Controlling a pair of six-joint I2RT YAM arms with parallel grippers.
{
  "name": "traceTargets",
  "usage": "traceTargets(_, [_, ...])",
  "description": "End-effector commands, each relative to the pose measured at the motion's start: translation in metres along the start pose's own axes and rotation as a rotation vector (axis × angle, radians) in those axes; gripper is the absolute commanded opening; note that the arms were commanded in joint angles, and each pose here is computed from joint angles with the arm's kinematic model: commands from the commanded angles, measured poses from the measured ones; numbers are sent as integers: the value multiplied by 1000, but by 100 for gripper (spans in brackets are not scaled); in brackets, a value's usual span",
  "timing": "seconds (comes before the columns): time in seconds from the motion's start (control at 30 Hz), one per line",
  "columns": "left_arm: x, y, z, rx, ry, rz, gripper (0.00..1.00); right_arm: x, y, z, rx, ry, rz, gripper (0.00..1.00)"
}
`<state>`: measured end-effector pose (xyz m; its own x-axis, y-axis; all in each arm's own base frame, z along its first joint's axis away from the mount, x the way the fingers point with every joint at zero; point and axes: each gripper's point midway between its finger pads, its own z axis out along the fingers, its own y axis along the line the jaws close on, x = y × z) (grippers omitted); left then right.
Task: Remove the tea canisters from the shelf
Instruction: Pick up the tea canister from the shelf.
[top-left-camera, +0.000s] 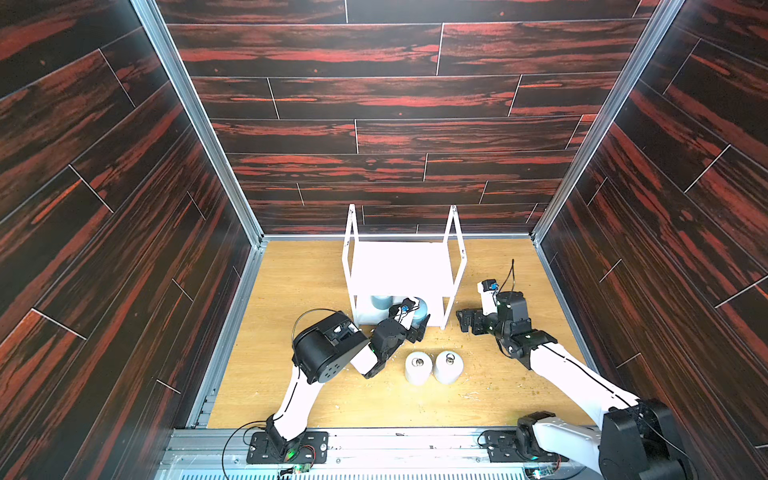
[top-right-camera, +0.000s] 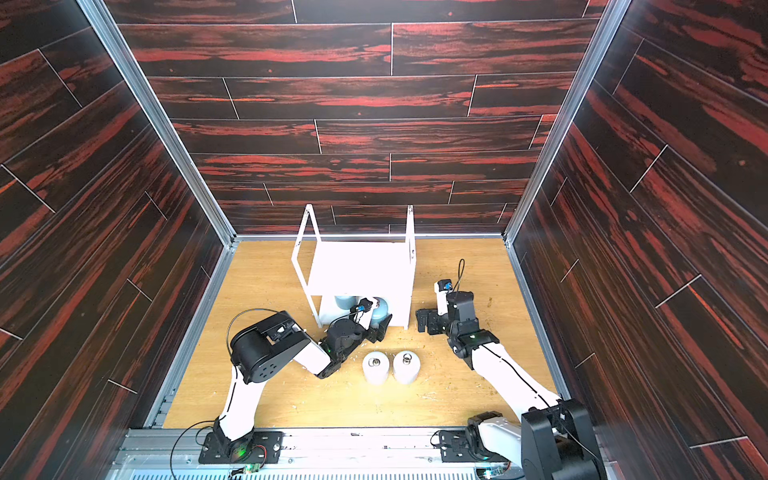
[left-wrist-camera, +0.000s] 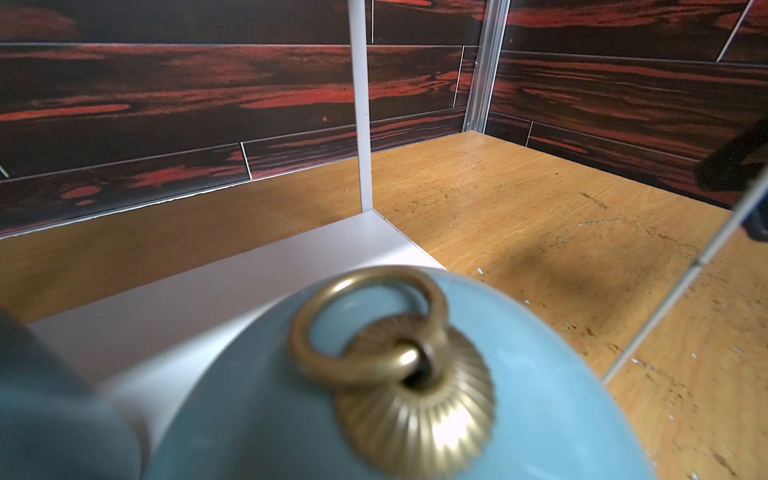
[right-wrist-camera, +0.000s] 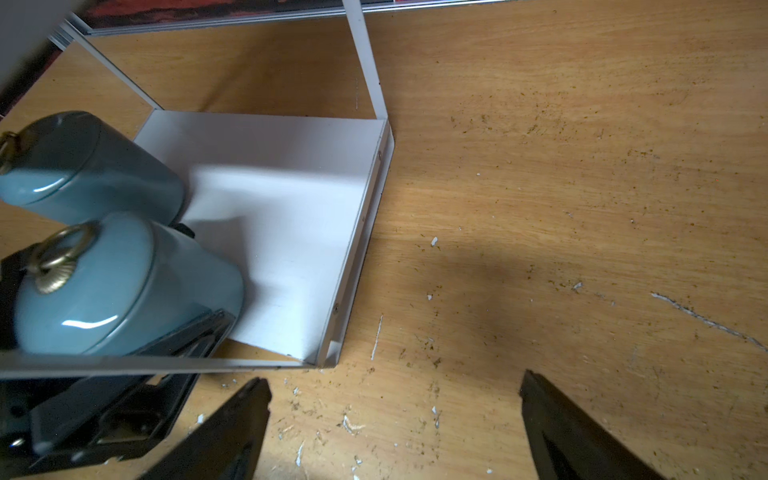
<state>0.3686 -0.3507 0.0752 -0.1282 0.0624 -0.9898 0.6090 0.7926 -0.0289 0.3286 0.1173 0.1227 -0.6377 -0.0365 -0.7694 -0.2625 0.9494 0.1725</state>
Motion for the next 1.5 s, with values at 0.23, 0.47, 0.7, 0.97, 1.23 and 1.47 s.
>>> traceTargets(0.23, [-14, 2, -23, -5, -23, 38, 77, -2, 0, -2, -5, -9, -7, 98])
traceTargets(0.47, [-18, 3, -37, -10, -32, 43, 77, -4, 0, -2, -9, -10, -5, 98])
traceTargets(0.7, [-22, 5, -47, -18, -53, 16, 77, -4, 0, -2, -7, -11, -5, 98])
traceTargets(0.97, [-27, 3, -56, -23, -63, 22, 76, -4, 0, -3, -8, -10, -4, 98])
traceTargets(1.23, [-34, 3, -71, -37, -75, 34, 76, -3, 2, -1, -16, -7, -2, 98])
traceTargets(1.47, [-32, 9, -86, -69, -65, 35, 76, -4, 2, -2, -17, -8, -4, 98])
